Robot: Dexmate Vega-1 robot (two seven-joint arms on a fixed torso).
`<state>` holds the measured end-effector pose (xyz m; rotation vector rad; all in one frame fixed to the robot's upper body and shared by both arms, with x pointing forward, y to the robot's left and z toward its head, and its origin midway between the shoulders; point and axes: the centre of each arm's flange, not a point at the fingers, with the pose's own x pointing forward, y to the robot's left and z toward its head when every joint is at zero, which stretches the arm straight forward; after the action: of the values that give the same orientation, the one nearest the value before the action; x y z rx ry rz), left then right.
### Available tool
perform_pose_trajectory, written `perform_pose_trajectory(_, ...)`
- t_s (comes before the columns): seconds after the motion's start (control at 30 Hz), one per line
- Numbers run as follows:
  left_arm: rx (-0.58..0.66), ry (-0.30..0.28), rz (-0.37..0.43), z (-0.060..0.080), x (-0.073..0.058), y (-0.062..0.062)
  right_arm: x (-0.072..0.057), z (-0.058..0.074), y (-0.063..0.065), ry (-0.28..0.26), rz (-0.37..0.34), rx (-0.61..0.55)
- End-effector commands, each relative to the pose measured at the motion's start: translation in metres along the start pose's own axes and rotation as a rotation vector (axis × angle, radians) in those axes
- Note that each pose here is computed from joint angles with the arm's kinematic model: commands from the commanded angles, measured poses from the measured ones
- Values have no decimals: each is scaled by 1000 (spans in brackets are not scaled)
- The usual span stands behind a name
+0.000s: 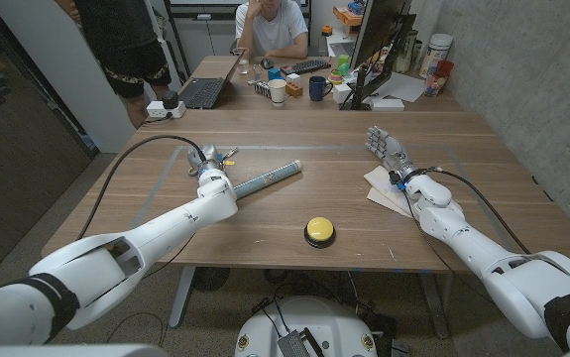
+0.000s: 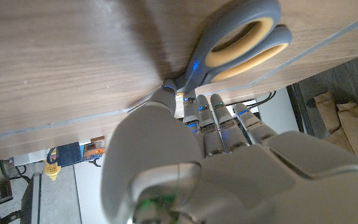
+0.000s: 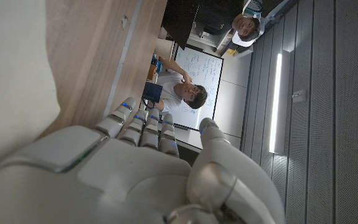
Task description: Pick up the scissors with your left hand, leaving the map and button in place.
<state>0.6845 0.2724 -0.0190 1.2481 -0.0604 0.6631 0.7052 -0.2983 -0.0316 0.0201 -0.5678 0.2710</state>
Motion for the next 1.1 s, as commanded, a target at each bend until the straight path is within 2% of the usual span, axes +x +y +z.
perform_pose_trajectory(0.03,-27,15,21,-2,-2,13,2,4,5,-3,9,-3)
perform_pose_trajectory(0.47,-78,16,49,-5,-7,29,0,11,9,-14,9,-14)
perform_pose_trajectory(1.1,-111,11,76,-6,-12,44,-2,19,12,-27,6,-21)
